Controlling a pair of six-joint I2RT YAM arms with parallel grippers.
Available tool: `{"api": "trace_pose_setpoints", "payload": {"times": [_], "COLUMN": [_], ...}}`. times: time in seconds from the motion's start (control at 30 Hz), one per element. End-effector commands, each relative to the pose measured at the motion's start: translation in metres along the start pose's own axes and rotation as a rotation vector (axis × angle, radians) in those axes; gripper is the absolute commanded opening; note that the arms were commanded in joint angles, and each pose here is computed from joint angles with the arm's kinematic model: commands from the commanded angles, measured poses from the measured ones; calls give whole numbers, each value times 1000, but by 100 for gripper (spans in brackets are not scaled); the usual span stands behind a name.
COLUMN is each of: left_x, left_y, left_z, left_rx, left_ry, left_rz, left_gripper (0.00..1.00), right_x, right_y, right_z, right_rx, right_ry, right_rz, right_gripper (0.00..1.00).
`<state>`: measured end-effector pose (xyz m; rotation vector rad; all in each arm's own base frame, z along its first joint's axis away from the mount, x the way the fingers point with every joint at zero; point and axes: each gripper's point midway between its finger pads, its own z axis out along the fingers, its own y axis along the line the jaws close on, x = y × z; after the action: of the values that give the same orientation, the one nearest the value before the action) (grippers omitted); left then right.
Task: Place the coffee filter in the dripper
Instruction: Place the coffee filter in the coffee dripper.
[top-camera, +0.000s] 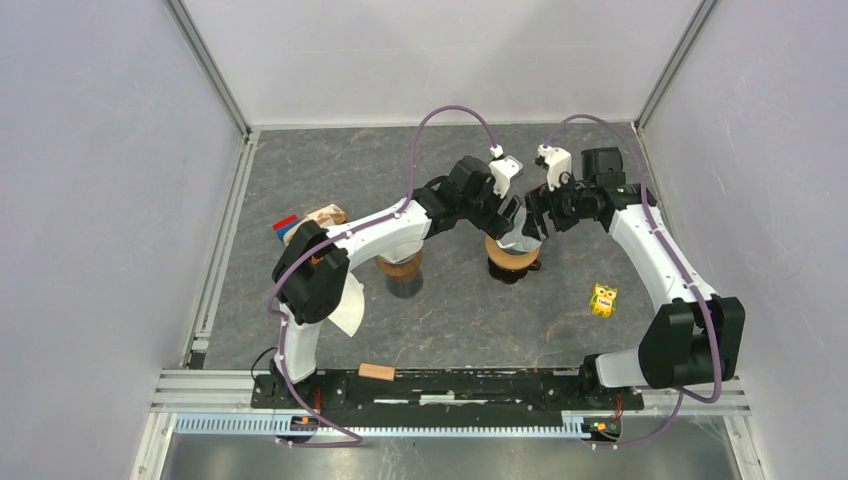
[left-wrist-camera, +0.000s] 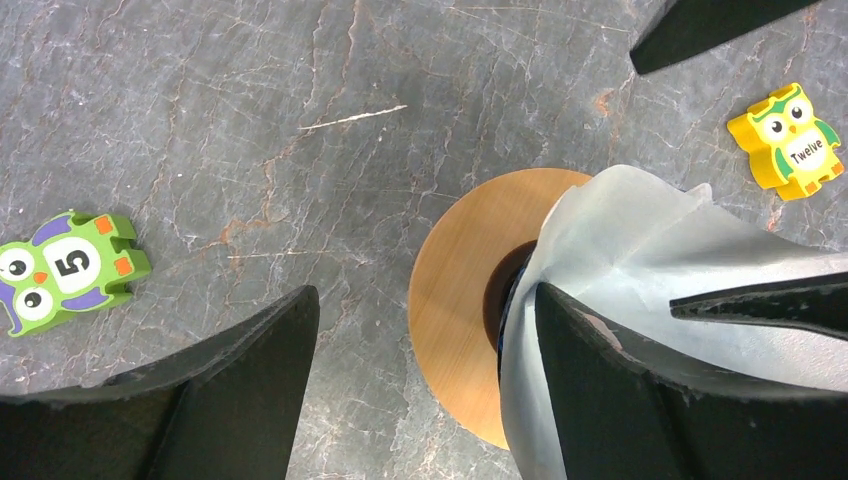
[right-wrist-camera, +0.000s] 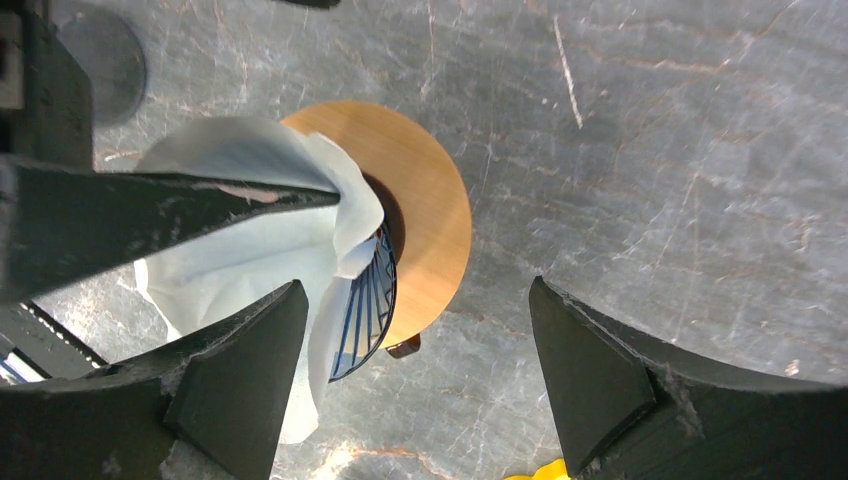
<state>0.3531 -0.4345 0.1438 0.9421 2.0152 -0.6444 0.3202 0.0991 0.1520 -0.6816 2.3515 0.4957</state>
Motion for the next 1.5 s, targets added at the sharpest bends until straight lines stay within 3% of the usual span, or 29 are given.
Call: {"api": "trace_pose_setpoints", "payload": {"times": [0.0,0.93,1.47], "left_x": [-35,-53,-62], "left_y": [-6,-32,-47], "left_z": [-18,-45,-61], "left_rx": [25,147,247], "left_ry": [-79,-96,-124], "left_rz": [50,13,-21], "left_gripper": [86,98,100], "right_x": [-29,-23,-15], "right_y": [0,-3,-13], "right_z": [-15,-21,-16], "right_rx": [9,1,47], "right_ry": [-68,-72,-42], "right_rz": [-41,-10,3], "right_gripper": [89,87,86]}}
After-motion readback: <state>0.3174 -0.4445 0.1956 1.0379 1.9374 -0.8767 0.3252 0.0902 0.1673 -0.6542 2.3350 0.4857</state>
